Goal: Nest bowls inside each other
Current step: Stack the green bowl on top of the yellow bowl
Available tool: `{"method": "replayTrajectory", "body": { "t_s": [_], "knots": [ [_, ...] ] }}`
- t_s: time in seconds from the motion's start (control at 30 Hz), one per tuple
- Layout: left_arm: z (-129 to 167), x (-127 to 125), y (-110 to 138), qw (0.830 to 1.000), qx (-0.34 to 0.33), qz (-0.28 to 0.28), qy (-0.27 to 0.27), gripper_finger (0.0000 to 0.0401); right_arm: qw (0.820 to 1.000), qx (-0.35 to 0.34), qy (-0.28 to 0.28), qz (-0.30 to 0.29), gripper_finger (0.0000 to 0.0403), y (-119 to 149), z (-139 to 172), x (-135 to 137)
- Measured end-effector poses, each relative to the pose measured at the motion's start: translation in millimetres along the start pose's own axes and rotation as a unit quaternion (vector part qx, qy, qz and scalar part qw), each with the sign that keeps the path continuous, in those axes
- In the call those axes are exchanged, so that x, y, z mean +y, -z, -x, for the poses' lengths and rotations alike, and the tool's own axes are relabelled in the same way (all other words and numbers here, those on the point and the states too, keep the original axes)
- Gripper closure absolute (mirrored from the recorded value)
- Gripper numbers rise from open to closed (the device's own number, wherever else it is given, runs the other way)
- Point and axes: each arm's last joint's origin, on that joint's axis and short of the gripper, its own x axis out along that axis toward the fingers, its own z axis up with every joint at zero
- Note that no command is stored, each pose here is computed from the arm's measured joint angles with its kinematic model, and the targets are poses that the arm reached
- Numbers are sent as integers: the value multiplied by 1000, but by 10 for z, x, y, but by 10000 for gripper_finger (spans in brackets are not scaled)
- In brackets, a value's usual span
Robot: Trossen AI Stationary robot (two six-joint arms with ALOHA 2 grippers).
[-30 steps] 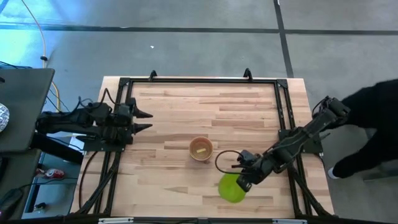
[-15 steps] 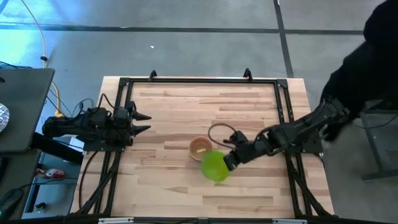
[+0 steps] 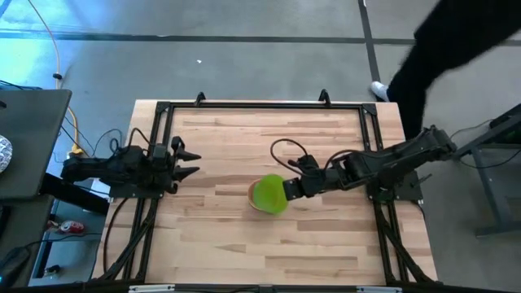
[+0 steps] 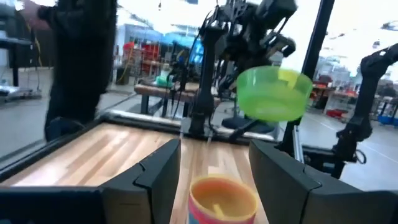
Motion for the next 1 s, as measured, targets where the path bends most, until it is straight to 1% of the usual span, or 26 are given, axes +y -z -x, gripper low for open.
{"method": "replayTrajectory", "body": {
  "t_s": [0.1, 0.27, 0.47, 0.53, 0.7, 0.87, 1.0],
  "knots": [
    [-14, 2, 19, 999, -31, 3, 5, 220, 1000, -5, 6, -10, 403, -35, -26, -11],
    [-32, 14, 105, 998, -59, 5, 7, 220, 999, -15, 13, -26, 403, -95, -90, -20],
    [-35, 19, 128, 999, -52, -8, 2, 220, 999, -19, 24, -34, 403, -155, -194, -34],
    [-37, 22, 150, 999, -40, -10, 0, 220, 999, -22, 25, -42, 403, -183, -230, -34],
    [-40, 29, 204, 1000, -12, -12, -2, 220, 997, -25, 46, -62, 403, -225, -364, -69],
    [-40, 35, 233, 1000, 3, -16, -7, 220, 994, 11, 67, -88, 403, -224, -533, -107],
    [-40, 42, 251, 999, 12, -29, -15, 220, 991, 20, 75, -109, 403, -241, -625, -124]
  ]
}}
